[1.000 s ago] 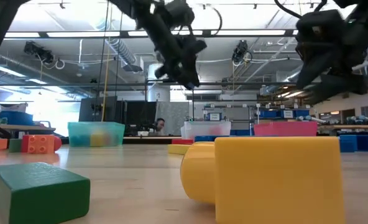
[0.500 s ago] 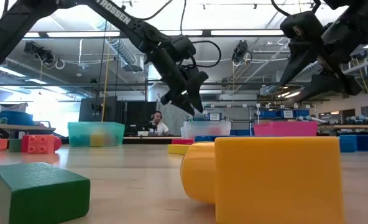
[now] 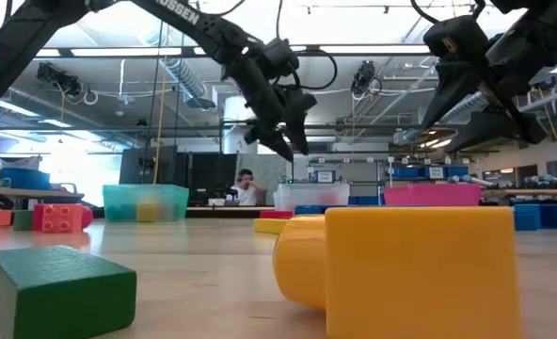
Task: Sort blocks by size
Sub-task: Put the green block into the red bin
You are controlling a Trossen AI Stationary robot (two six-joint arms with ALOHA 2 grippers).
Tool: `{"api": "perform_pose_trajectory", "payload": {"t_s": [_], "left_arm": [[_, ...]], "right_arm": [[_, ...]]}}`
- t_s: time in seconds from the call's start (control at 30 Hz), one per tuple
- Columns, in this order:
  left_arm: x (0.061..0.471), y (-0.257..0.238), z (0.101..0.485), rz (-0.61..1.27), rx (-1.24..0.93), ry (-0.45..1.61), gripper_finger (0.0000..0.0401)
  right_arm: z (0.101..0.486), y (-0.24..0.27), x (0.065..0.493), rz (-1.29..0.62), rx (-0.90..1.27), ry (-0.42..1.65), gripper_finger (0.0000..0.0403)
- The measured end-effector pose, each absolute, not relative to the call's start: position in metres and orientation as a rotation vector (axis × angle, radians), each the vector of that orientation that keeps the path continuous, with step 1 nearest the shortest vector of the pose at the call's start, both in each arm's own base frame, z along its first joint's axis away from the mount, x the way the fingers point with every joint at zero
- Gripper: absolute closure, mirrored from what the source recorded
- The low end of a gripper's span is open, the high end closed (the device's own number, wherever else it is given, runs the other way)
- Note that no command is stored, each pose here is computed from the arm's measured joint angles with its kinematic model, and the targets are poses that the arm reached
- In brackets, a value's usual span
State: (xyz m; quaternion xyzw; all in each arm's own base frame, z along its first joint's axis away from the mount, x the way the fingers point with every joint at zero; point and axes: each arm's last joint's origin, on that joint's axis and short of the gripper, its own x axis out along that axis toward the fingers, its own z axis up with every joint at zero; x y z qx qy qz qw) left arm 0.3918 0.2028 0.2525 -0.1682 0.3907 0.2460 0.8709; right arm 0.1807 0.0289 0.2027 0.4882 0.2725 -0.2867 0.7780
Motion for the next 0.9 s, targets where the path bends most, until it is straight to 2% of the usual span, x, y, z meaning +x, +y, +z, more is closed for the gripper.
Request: {"api": "perform_pose_trajectory", "payload": {"t_s": [0.47, 0.9], "left_arm": [[0.36, 0.15, 0.306, 0.44, -0.312, 0.922, 0.0153], [0.297, 0.047, 0.285, 0.409, -0.392, 0.921, 0.0153]], "right_arm": [[0.203, 0.033, 0.181, -0.531, 0.999, 0.653, 0.0167], [0.203, 0.042, 0.179, -0.461, 0.924, 0.692, 0.0167]]}}
